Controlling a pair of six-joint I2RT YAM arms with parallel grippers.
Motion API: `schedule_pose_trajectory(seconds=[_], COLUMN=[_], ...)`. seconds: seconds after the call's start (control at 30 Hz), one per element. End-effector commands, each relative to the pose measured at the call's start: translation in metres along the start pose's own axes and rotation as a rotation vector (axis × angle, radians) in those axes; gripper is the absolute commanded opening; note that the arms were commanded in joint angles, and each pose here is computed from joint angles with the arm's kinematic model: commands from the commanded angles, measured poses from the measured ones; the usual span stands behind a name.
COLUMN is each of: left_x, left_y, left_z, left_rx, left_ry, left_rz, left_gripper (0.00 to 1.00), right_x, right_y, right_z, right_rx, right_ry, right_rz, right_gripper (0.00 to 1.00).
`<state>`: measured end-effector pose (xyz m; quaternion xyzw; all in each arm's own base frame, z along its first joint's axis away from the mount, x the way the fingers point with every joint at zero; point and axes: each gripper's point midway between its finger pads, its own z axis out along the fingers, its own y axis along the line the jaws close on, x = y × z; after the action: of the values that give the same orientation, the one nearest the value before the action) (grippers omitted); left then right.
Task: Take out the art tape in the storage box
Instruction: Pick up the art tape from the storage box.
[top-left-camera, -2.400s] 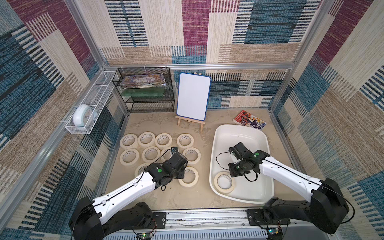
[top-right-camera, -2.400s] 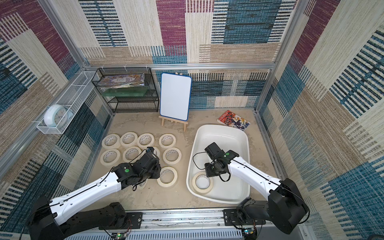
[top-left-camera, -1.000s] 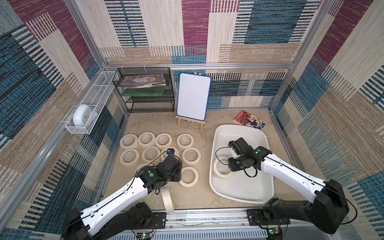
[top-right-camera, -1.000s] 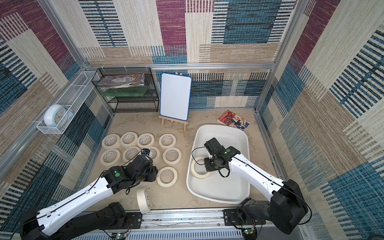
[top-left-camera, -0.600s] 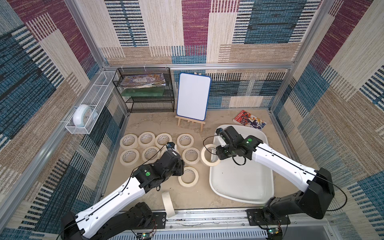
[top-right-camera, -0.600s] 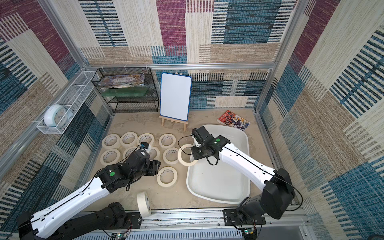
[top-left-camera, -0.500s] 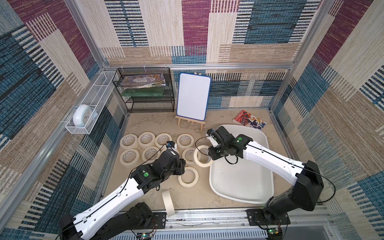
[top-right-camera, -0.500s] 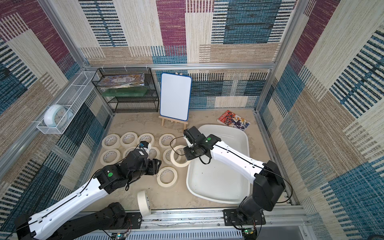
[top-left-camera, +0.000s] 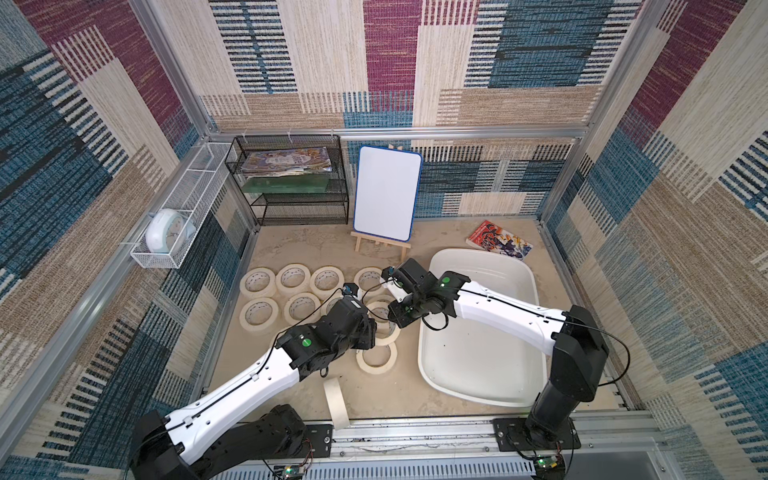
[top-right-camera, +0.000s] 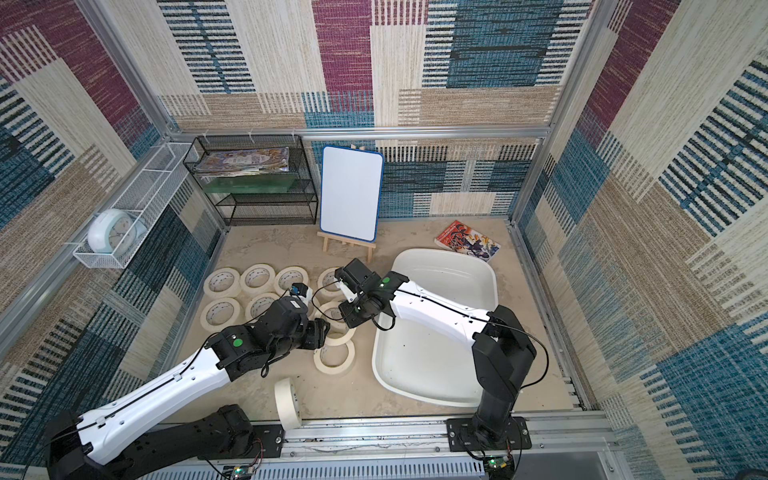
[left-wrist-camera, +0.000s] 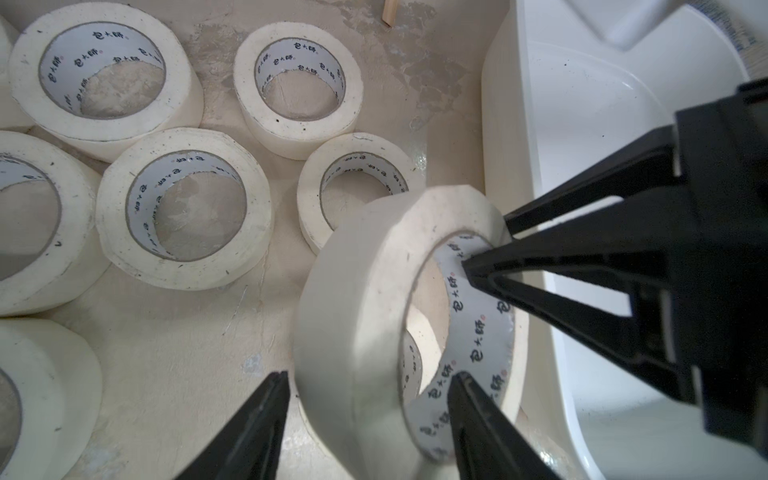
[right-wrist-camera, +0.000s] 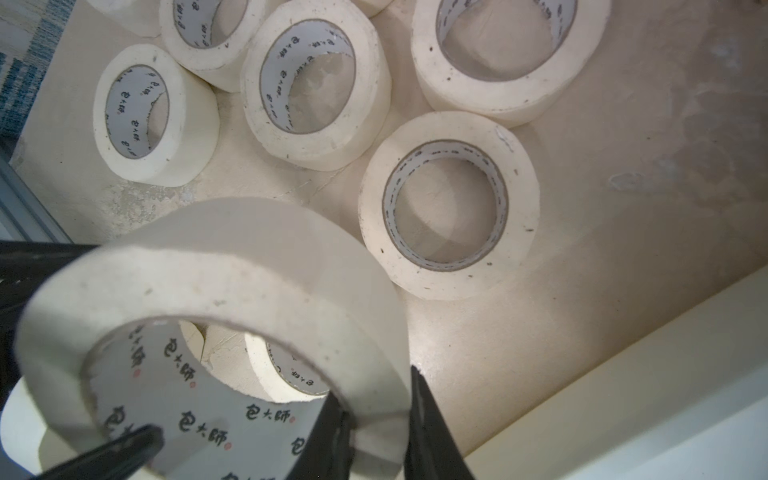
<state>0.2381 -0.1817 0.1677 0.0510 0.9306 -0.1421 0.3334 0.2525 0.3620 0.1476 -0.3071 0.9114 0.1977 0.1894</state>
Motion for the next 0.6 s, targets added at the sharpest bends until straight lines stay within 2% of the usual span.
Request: schedule_pose_trajectory(seconds=[0.0,0.17,0.37,0.5,0.53,0.57], left_x=[-0.0109,-0.0163,-0.0178,-0.0181,-0.0181,-0.0175], left_y=[0.0028,0.0047,0.0068,0.0092,0.0105,0.0124], left_z=[0.002,0.0012,0.0005,0.0012,0.0015,0.0021], left_rx=[-0.035,-0.047,-0.05,-0.059,-0.063,-0.068], left_ry=[-0.033,-0.053,-0.057,-0.057,-0.056,-0.053], left_rz=[0.024,0.016,0.008,0.001,-0.002,-0.005], left_gripper=[0.53,0.26,0.15,0.0,0.0,0.0], right_x=[-0.0055,-0.0044,-0.0033,-0.0044,-0.0053,-0.006], right_y=[0.0087,0.0108,0.012,0.0146,0.0147,0.0147], right_z=[-0.0026,-0.0072,-0.0082,-0.0078,-0.0087,-0.0096], right_rx=[-0.033,-0.045,-0.053,-0.067,-0.068,-0.066], right_ry=[-0.022,-0.028,-0.029,-0.032,-0.035,-0.039], right_rz=[-0.015,-0.017,-0.023,-0.028,-0.029,-0.029], right_gripper=[0.0,0.0,0.0,0.0,0.04,0.14])
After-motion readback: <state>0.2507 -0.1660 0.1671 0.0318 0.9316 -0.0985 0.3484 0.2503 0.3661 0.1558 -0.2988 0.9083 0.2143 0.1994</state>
